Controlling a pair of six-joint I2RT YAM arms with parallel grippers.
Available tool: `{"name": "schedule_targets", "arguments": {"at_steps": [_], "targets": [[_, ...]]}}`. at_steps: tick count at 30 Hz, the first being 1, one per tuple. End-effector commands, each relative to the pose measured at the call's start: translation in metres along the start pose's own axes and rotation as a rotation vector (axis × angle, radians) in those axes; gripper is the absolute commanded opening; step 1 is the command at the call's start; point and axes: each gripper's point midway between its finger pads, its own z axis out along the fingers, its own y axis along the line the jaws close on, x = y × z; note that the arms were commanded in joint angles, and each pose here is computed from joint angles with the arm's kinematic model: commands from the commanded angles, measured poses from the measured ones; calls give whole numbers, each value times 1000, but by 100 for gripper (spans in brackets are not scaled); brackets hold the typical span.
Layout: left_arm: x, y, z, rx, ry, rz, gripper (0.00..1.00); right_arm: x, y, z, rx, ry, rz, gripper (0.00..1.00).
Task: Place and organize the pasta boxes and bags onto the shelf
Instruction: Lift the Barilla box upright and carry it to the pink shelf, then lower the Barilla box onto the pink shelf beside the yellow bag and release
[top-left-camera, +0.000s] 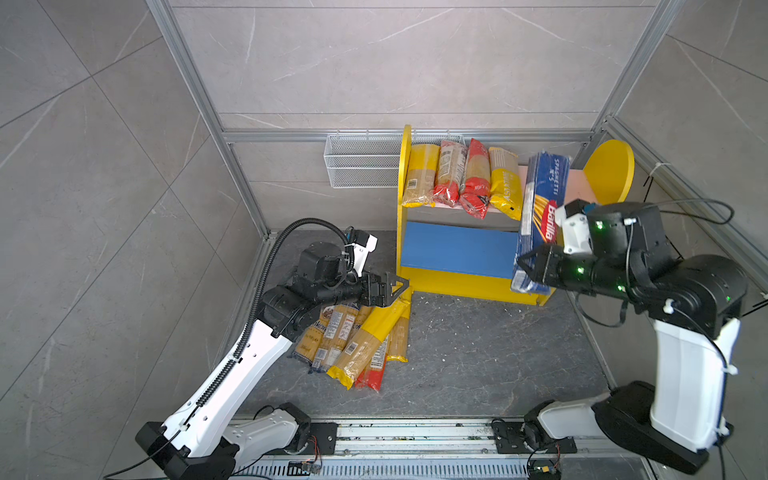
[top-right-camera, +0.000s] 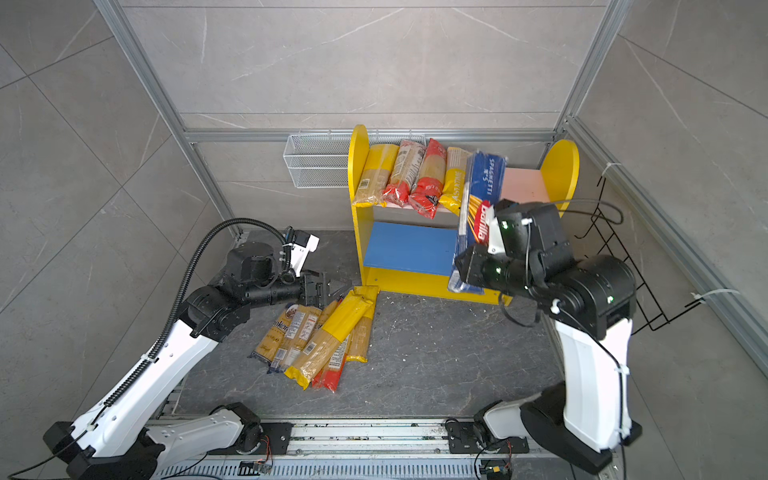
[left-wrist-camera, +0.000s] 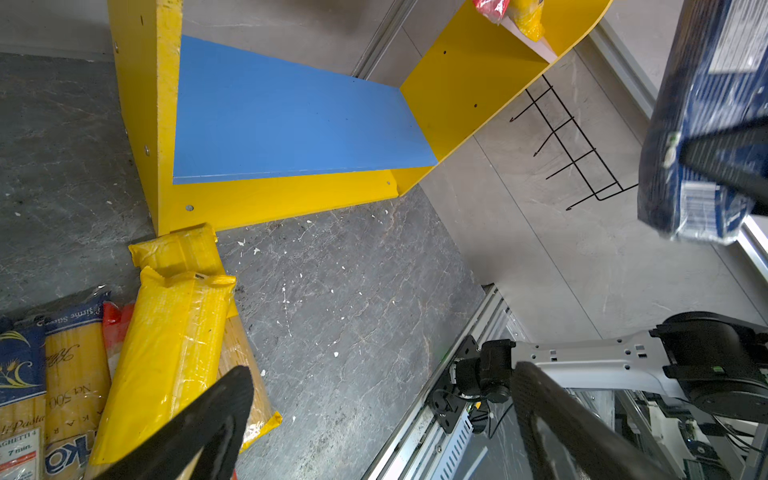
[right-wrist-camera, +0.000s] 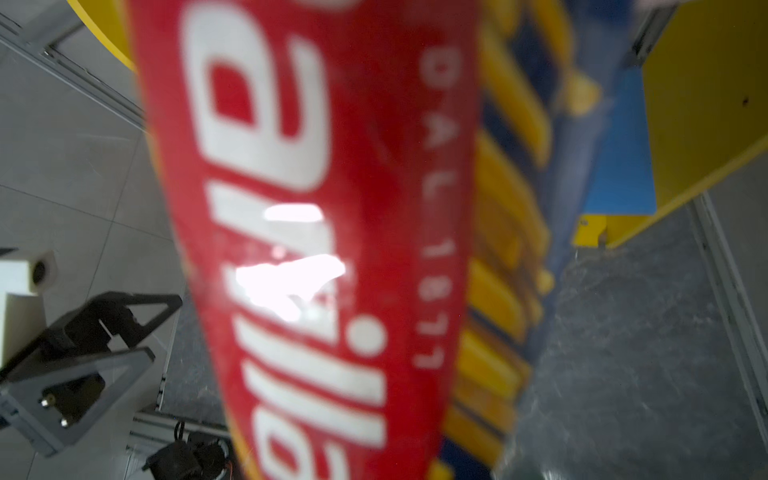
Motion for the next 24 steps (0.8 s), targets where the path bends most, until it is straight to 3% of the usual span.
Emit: {"name": "schedule_targets", "arguments": {"at_steps": [1,7,14,24], "targets": [[-22,-13,-7,22,-62,73,100,-27,-12,-10,91,-103,-117,24],[-29,-12,-5,-5,-49,114,100,-58,-17,16,124,-164,-105,25],[-41,-12,1,-21,-38,160,100,-94,-42,17,143,-250,-78,27],[-64,-11,18,-33,-39,230,100,-130,-64,61,111,-261,-6,29]]}}
